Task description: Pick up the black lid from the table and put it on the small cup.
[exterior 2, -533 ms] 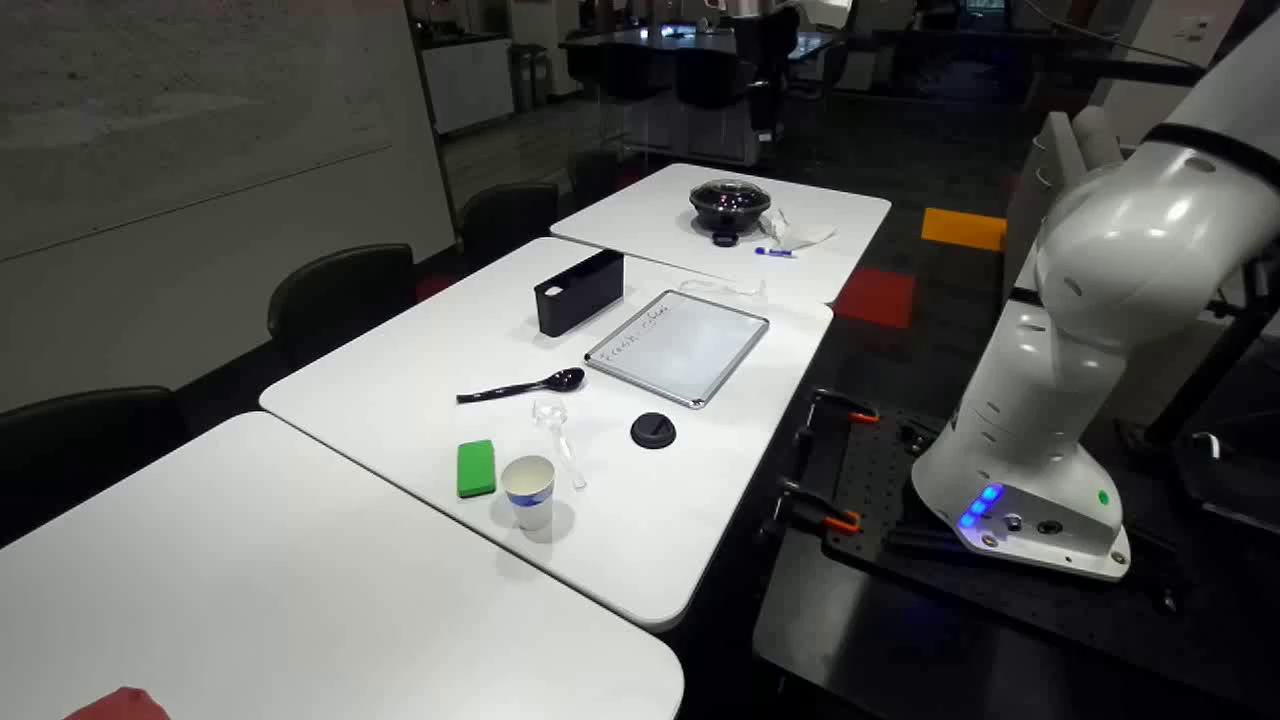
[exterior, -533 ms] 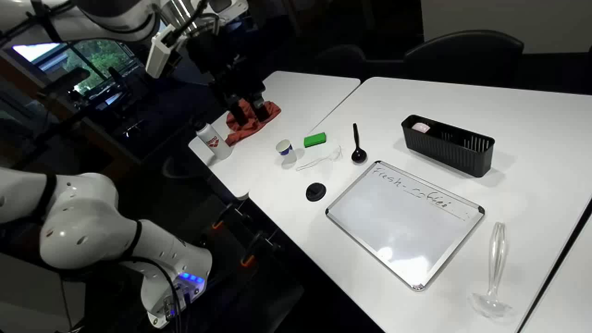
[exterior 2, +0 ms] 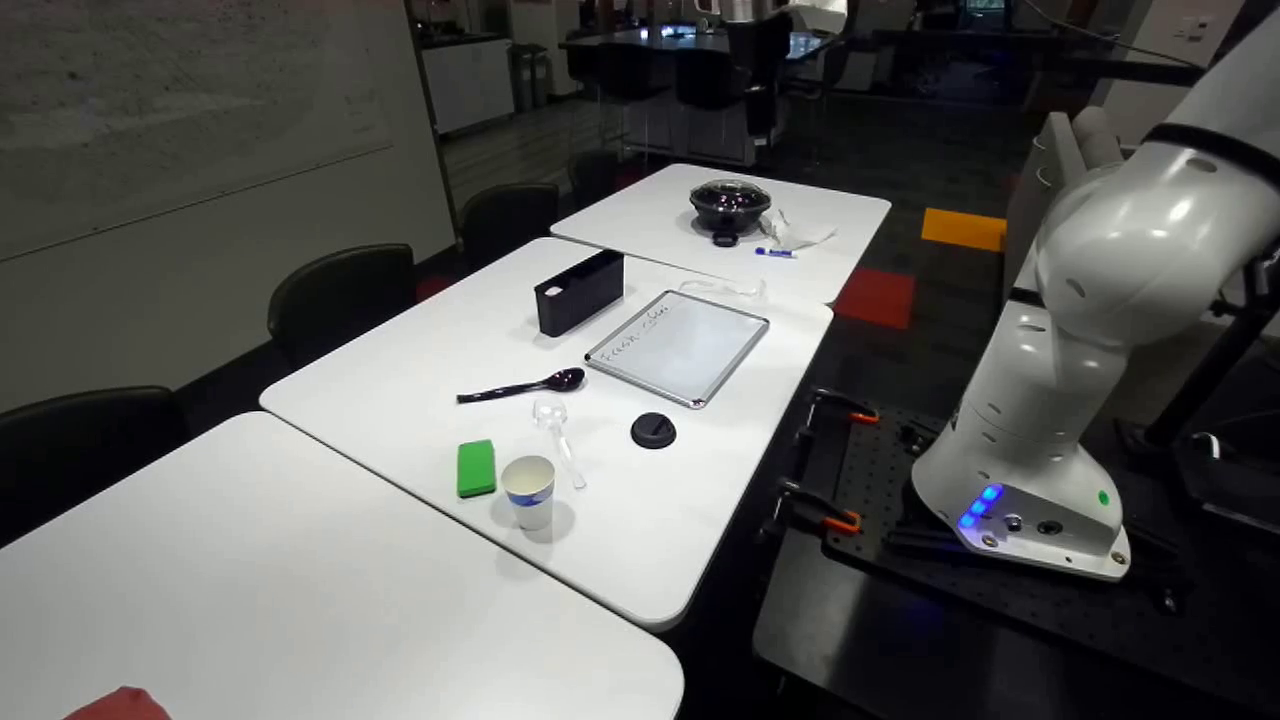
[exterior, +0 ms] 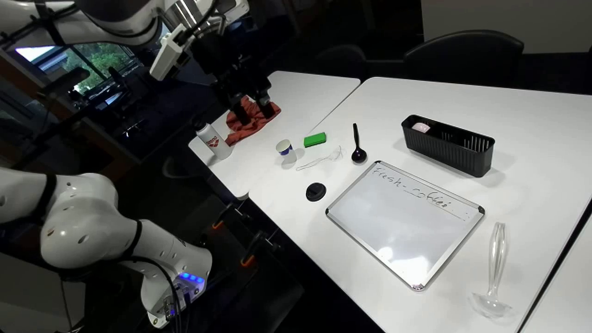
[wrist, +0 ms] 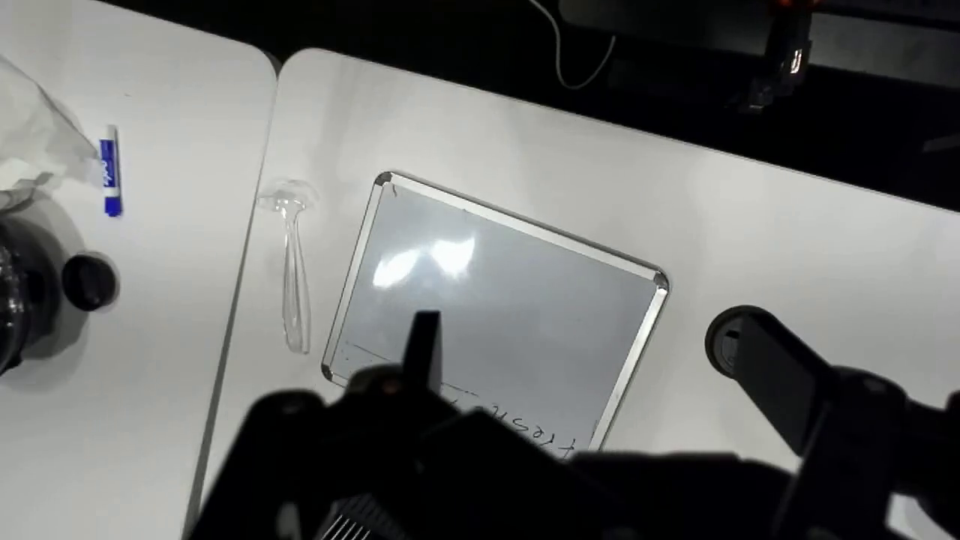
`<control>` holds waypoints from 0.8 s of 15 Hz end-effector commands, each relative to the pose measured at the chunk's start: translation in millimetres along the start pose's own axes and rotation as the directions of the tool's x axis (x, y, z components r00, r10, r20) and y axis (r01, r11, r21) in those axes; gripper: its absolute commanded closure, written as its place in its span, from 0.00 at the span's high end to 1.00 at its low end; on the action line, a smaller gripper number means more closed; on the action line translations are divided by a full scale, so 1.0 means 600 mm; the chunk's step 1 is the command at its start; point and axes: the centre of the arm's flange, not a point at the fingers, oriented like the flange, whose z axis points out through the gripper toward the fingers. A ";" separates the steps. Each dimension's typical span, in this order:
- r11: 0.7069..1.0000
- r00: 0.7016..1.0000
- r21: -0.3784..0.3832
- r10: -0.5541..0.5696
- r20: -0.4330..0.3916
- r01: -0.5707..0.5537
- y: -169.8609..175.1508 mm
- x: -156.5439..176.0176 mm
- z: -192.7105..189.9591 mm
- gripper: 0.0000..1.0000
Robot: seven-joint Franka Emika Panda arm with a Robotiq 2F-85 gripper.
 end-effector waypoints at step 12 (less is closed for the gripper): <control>0.848 0.844 0.080 -0.503 -0.185 0.523 -0.095 0.085 0.336 1.00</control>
